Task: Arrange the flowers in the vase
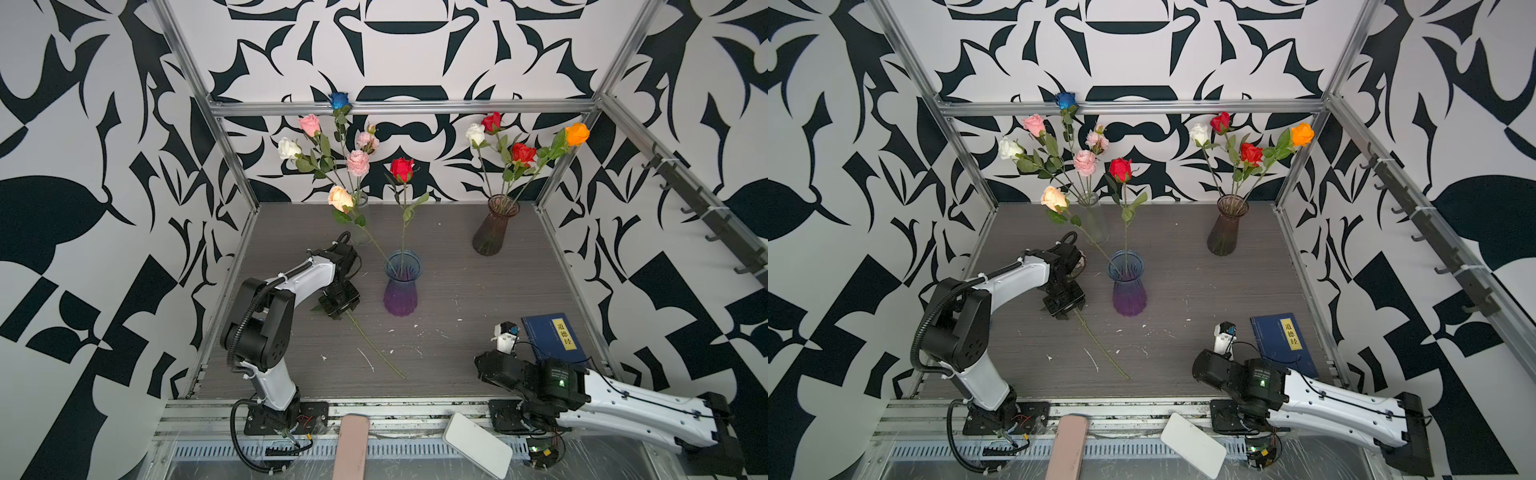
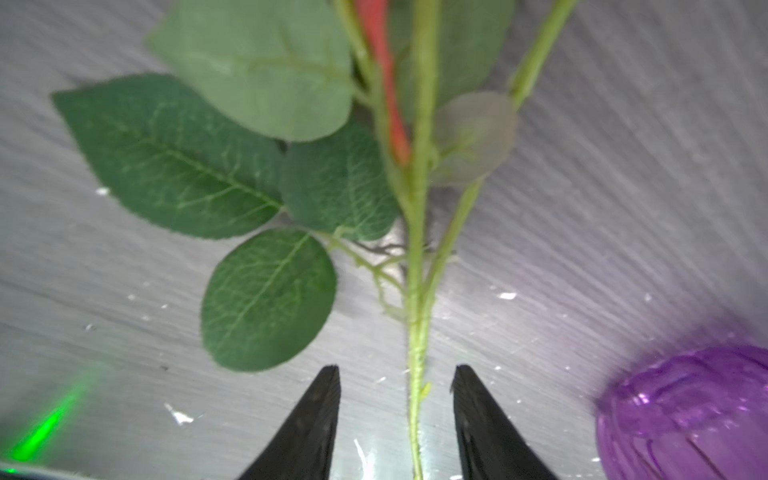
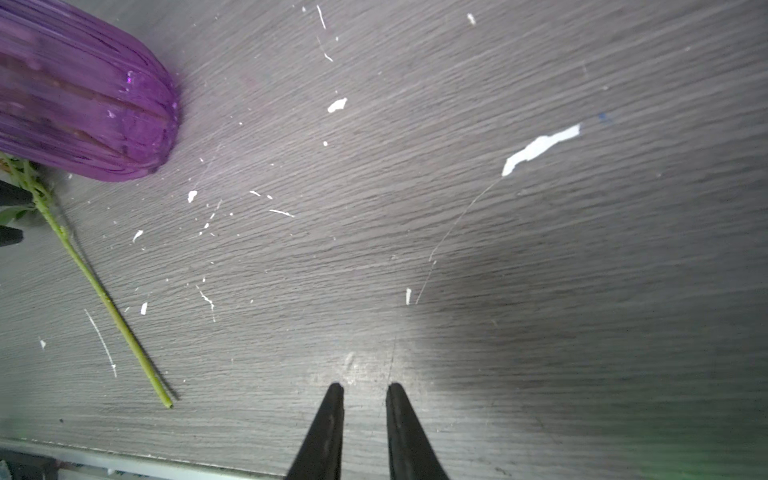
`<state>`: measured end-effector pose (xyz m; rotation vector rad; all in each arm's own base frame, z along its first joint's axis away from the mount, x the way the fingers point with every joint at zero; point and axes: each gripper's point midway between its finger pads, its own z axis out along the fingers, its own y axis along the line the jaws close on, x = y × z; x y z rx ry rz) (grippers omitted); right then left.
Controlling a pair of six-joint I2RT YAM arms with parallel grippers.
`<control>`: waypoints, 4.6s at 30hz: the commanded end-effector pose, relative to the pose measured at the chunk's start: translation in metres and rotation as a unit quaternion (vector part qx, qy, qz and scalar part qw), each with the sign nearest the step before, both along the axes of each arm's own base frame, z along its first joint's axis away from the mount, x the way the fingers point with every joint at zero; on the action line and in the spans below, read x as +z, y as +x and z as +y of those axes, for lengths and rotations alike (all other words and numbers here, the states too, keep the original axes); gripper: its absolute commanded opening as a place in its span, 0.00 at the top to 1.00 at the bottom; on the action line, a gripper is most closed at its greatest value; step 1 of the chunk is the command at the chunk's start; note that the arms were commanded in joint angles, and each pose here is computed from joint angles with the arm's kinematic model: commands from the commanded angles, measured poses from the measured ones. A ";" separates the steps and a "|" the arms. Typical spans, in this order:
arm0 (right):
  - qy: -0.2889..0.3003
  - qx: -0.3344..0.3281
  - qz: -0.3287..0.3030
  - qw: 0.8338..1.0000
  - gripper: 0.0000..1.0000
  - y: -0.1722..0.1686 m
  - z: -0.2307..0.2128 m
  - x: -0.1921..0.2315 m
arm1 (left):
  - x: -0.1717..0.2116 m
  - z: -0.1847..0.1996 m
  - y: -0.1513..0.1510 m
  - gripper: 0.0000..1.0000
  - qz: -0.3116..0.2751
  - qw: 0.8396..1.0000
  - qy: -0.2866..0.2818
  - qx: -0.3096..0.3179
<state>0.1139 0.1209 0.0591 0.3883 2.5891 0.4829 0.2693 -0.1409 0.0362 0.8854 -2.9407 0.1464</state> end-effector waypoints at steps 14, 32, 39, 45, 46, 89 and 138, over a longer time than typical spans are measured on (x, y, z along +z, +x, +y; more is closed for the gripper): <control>0.019 -0.021 -0.021 0.999 0.79 0.007 0.000 -0.012 | -0.024 0.004 -0.017 0.66 0.055 0.998 0.032 -0.015; 0.019 -0.055 -0.055 0.997 0.82 0.021 -0.004 0.003 | 0.046 0.026 0.012 1.00 -0.047 0.999 0.005 0.007; 0.026 -0.076 -0.053 0.995 0.83 0.023 -0.003 0.001 | 0.109 0.010 0.036 1.00 -0.236 0.961 -0.145 -0.014; 0.047 -0.089 -0.052 0.994 0.84 0.026 0.001 -0.002 | 0.206 -0.017 0.031 1.00 -0.407 0.873 -0.254 -0.093; 0.051 -0.091 -0.052 0.993 0.84 0.027 0.003 -0.003 | 0.220 -0.018 0.029 1.00 -0.427 0.860 -0.259 -0.102; 0.054 -0.066 -0.002 0.996 0.85 0.015 0.016 -0.007 | 0.404 -0.109 0.024 1.00 -0.720 0.522 -0.130 -0.438; 0.067 -0.094 0.000 0.993 0.85 0.015 0.008 -0.015 | 0.318 -0.168 0.039 1.00 -0.596 0.564 -0.042 -0.571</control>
